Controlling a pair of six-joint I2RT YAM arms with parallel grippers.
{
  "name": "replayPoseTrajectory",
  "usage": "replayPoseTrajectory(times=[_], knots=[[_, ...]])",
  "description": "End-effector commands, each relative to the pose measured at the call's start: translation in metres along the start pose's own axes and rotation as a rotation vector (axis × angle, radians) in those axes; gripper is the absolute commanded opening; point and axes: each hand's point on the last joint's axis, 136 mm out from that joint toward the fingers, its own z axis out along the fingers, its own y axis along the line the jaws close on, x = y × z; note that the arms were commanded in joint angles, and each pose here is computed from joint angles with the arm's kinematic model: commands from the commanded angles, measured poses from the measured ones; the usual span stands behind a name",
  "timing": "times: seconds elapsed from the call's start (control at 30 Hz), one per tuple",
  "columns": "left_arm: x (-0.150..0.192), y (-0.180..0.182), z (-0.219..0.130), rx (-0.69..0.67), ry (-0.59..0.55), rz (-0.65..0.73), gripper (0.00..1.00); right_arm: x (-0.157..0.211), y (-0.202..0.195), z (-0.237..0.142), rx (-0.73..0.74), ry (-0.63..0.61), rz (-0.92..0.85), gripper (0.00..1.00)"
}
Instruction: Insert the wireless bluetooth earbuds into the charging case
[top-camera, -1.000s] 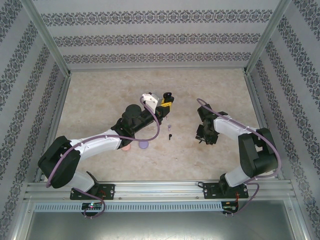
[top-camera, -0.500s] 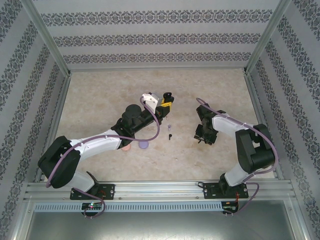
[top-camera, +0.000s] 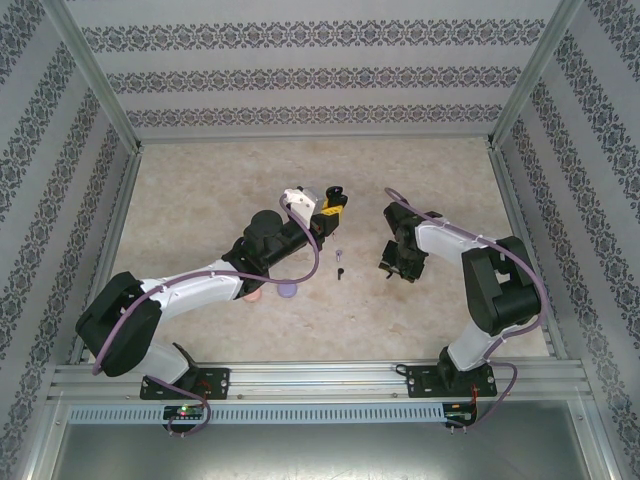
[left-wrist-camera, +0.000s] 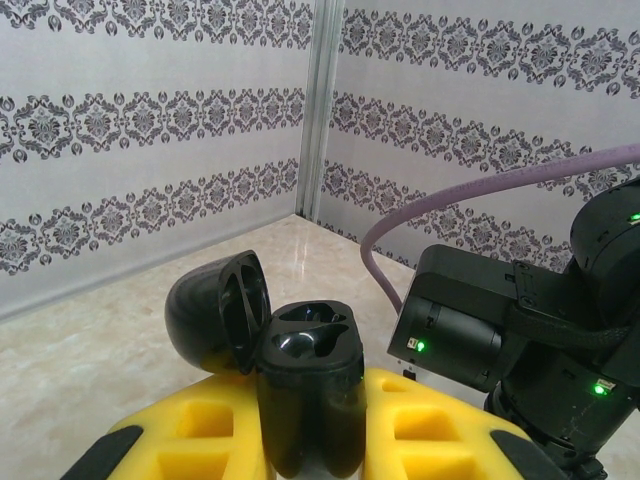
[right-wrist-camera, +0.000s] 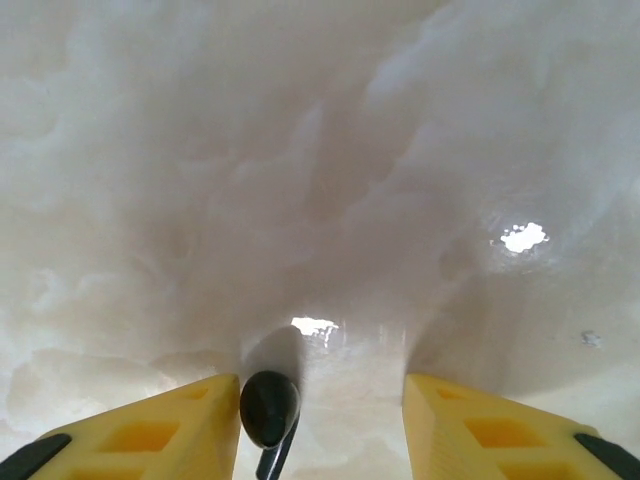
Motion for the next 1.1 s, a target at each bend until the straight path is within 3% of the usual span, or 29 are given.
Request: replayPoseTrajectory(times=[0.0, 0.17, 0.4, 0.67, 0.9, 1.07], knots=[[-0.019, -0.011, -0.006, 0.029, -0.075, 0.012, 0.00, 0.003, 0.009, 0.006, -0.018, 0.026, 0.042, 0.47], [-0.019, -0.011, -0.008, 0.028, -0.077, 0.012, 0.00, 0.002, 0.010, 0.009, -0.009, 0.027, 0.037, 0.40], [-0.019, -0.010, -0.012, 0.023, -0.079, 0.013, 0.00, 0.003, 0.014, 0.012, -0.006, 0.023, 0.016, 0.24], [-0.020, -0.010, -0.013, 0.019, -0.074, 0.016, 0.00, -0.002, 0.023, -0.004, -0.023, -0.036, -0.053, 0.10], [-0.021, -0.013, -0.019, 0.034, -0.076, 0.061, 0.00, -0.018, 0.030, -0.058, -0.121, -0.219, -0.158, 0.10], [-0.018, -0.020, -0.026, 0.080, -0.075, 0.129, 0.00, -0.032, 0.049, -0.129, -0.273, -0.426, -0.280, 0.11]])
